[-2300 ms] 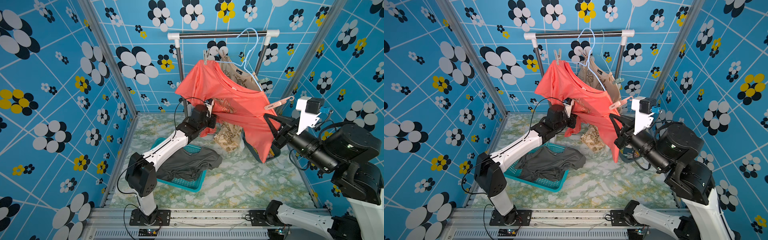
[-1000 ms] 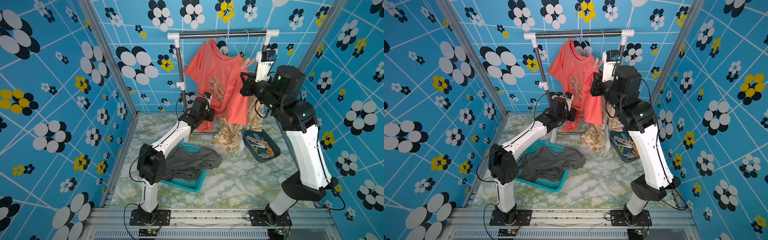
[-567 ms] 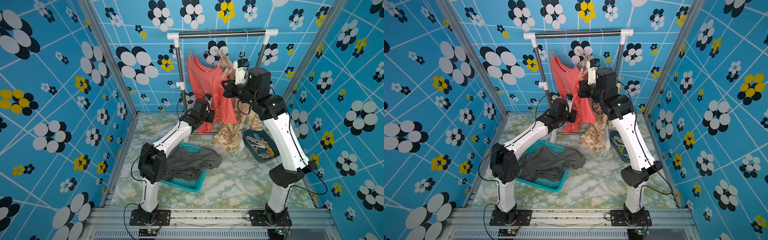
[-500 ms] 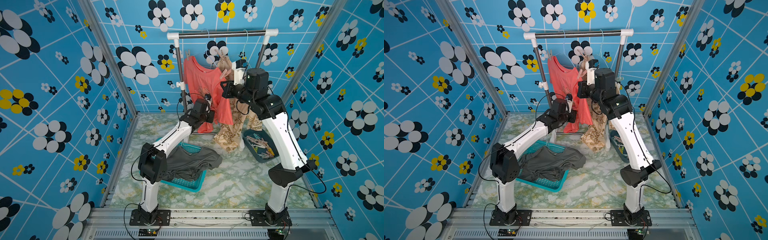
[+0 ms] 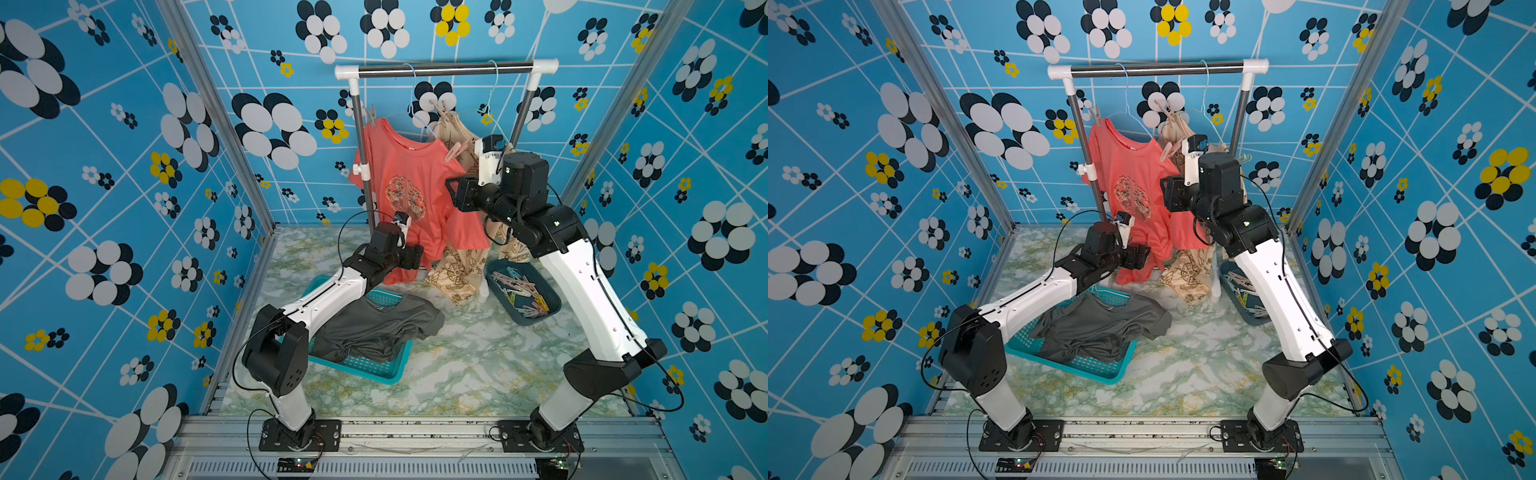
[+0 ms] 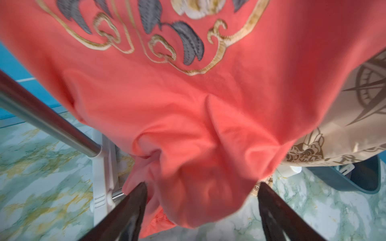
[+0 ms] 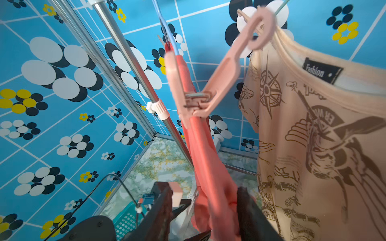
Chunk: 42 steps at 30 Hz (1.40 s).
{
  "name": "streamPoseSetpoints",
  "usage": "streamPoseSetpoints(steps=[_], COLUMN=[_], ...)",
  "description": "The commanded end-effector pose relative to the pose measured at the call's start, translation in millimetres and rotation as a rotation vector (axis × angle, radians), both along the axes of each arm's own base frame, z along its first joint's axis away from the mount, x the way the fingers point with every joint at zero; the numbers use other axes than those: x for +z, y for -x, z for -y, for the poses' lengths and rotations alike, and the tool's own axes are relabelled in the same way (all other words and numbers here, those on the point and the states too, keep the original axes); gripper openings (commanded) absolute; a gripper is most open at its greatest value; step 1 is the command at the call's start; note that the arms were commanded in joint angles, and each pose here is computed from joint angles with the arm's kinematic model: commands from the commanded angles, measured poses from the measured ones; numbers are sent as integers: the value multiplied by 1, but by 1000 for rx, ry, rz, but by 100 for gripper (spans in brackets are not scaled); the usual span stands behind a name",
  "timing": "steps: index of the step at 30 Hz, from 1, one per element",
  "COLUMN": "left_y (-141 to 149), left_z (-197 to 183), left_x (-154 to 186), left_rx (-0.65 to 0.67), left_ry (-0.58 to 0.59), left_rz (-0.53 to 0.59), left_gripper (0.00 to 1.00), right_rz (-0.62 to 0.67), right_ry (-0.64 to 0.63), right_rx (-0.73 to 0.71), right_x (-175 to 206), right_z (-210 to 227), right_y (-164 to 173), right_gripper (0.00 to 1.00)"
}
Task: Use clothespins to secure the t-shirt on both sides of the hanger
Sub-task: Hang the hanger on the clothesline, then move the hanger to the clothesline.
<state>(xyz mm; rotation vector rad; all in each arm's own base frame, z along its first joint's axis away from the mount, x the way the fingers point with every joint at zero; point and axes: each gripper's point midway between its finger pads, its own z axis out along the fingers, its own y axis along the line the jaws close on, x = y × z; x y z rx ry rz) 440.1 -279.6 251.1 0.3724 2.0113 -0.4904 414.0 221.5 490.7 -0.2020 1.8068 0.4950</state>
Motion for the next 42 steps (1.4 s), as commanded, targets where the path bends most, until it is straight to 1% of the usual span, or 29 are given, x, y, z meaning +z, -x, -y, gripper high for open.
streamPoseSetpoints(steps=[1, 5, 10, 14, 17, 22, 24, 28, 31, 34, 36, 40, 41, 42], left_y=[15, 46, 82, 102, 122, 159, 174, 193, 201, 203, 201, 196, 196, 195], left_z=[-14, -36, -70, -96, -114, -147, -161, -186, -197, -200, -200, -198, -198, -197], left_x=[41, 53, 66, 71, 77, 87, 89, 83, 79, 76, 75, 74, 73, 73], left_rx=[19, 27, 66, 116, 151, 202, 226, 291, 325, 330, 333, 338, 340, 339], left_ry=[73, 79, 64, 35, 66, 84, 86, 74, 75, 61, 54, 57, 61, 66], left_rz=[116, 151, 211, 230, 244, 274, 288, 293, 292, 286, 283, 281, 283, 283], left_gripper=[91, 95, 96, 96, 97, 97, 94, 90, 89, 89, 89, 89, 89, 89], right_rz=[97, 112, 182, 208, 186, 145, 135, 112, 96, 90, 89, 82, 82, 80], right_ry=[-28, -36, -65, -84, -82, -35, -22, -1, 14, 24, 33, 44, 47, 49], right_rx=[-19, -17, -43, -41, -5, 33, 42, 38, 25, 27, 33, 18, 13, 5], right_x=[34, 39, 57, 65, 61, 48, 43, 31, 22, 16, 12, 8, 8, 7], right_z=[17, 32, 57, 61, 46, 19, 9, -5, -10, -15, -17, -14, -12, -9], right_y=[23, 50, 86, 93, 80, 43, 27, 1, -14, -22, -26, -29, -30, -31], right_gripper=[53, 54, 54, 54, 54, 54, 54, 53, 52, 42, 28, 5, 1, 0])
